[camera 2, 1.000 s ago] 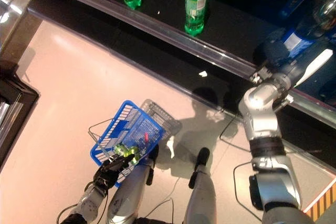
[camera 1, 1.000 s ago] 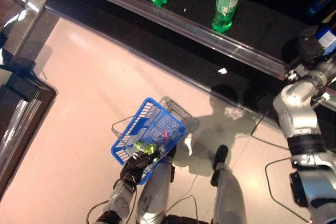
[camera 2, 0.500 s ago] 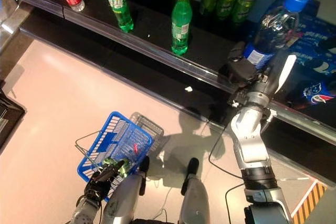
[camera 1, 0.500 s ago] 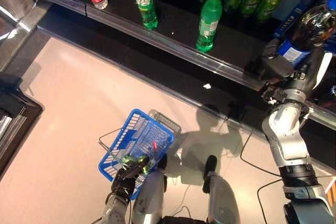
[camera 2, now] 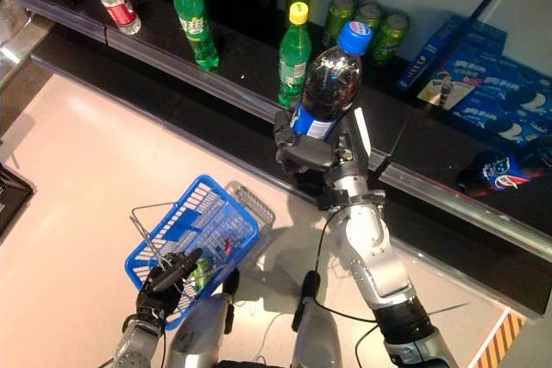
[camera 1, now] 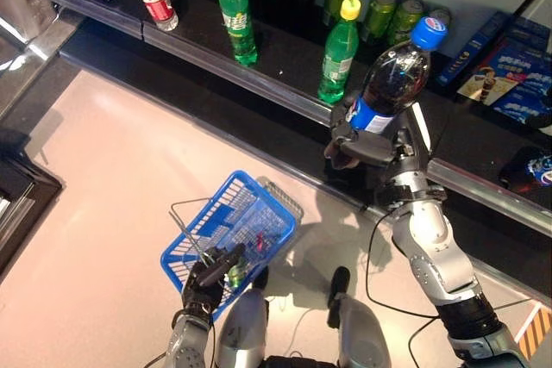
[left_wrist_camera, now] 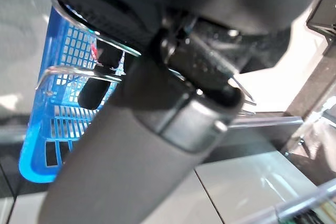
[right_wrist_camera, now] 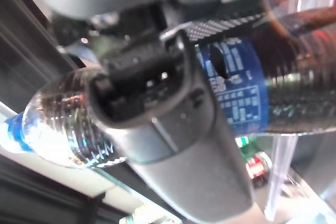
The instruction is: Pick up the drink and place into the basket.
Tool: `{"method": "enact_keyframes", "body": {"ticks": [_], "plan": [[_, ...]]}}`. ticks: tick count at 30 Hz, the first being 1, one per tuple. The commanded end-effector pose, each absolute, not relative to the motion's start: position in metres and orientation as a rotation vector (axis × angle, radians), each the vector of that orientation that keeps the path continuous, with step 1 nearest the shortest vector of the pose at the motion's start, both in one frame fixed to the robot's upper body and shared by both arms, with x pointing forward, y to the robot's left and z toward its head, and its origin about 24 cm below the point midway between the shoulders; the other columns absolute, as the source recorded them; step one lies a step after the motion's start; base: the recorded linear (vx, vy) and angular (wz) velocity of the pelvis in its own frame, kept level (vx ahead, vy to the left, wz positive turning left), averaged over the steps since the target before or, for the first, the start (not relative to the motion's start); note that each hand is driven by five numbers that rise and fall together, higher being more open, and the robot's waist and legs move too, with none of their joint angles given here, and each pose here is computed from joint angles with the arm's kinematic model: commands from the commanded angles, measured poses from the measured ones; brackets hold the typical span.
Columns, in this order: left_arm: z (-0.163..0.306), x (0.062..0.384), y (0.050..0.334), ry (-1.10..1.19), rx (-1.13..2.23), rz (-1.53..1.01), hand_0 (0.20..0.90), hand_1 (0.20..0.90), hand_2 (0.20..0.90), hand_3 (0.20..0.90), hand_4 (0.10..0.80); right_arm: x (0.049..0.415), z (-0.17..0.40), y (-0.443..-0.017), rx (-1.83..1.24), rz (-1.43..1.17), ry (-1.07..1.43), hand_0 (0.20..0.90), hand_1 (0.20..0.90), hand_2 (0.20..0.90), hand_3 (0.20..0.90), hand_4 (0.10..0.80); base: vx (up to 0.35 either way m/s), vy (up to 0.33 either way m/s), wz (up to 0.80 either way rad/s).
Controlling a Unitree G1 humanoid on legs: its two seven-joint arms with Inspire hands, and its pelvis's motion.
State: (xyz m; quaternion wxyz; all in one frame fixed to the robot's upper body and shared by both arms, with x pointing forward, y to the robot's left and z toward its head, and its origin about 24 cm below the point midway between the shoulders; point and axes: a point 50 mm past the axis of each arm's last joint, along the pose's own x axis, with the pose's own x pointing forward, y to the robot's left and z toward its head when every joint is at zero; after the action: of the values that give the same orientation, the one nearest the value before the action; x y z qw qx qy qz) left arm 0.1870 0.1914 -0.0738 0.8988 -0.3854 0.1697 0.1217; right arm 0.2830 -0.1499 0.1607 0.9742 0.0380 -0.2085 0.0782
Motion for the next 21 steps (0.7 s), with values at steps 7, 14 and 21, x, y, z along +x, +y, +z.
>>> {"method": "enact_keyframes", "body": {"ticks": [7, 14, 21], "plan": [[0.002, 0.196, 0.196, 0.008, -0.726, -0.088, 0.300, 0.300, 0.300, 0.200, 0.100, 0.248, 0.220, -0.104, 0.255, 0.373, -0.741, 0.300, 0.300, 0.300, 0.200, 0.100, -0.024, -0.025, 0.20], [0.027, 0.199, 0.189, -0.020, -0.618, -0.238, 0.300, 0.300, 0.300, 0.200, 0.100, 0.269, 0.212, -0.079, 0.322, 0.358, -0.623, 0.300, 0.300, 0.300, 0.200, 0.100, 0.024, -0.028, 0.28], [0.057, 0.200, 0.173, -0.128, -0.664, -0.491, 0.300, 0.300, 0.300, 0.200, 0.100, 0.276, 0.203, -0.062, 0.324, 0.328, -0.555, 0.300, 0.300, 0.300, 0.200, 0.100, 0.024, -0.011, 0.31]]}}
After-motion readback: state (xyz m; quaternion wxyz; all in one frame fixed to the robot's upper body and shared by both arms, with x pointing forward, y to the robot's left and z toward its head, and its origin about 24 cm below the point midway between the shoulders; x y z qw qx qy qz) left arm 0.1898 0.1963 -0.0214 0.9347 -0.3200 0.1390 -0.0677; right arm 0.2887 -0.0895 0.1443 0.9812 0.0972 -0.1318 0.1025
